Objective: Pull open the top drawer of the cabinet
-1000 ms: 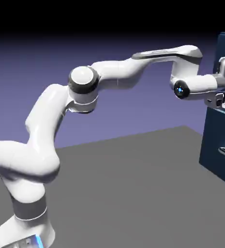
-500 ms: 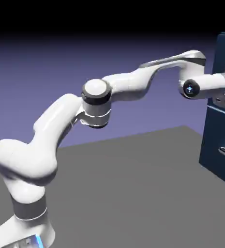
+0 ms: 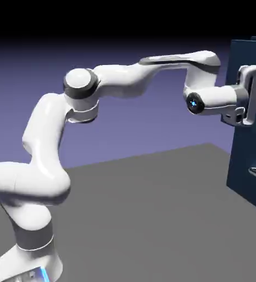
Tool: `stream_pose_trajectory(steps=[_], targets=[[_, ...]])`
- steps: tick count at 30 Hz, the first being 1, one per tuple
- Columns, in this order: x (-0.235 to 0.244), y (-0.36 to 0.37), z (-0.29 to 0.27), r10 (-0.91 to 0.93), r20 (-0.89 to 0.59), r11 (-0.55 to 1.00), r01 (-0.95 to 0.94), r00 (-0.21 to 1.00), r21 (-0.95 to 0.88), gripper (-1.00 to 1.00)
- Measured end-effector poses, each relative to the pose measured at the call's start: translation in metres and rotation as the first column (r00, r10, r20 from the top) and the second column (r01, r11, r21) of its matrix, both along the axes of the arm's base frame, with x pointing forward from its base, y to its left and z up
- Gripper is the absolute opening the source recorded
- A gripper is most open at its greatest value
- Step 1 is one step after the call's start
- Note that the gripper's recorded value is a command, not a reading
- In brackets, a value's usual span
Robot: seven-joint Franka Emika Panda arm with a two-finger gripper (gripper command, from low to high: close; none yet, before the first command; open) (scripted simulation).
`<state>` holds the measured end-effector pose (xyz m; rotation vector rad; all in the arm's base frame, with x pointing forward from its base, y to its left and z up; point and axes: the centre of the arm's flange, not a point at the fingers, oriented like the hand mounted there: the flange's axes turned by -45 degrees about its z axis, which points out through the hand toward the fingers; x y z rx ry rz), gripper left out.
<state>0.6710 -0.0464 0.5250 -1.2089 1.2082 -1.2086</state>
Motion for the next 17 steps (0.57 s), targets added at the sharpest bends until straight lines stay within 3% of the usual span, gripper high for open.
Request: stream_pose_trajectory(steps=[12,17], targets=[[-0.103,0.0,0.0,0.0,0.001,1.0,0.0,1.0,0.0,-1.0],[-0.131,-0.008,0.034,-0.031,0.083,0.999,0.03,0.996,0.017,-1.0]])
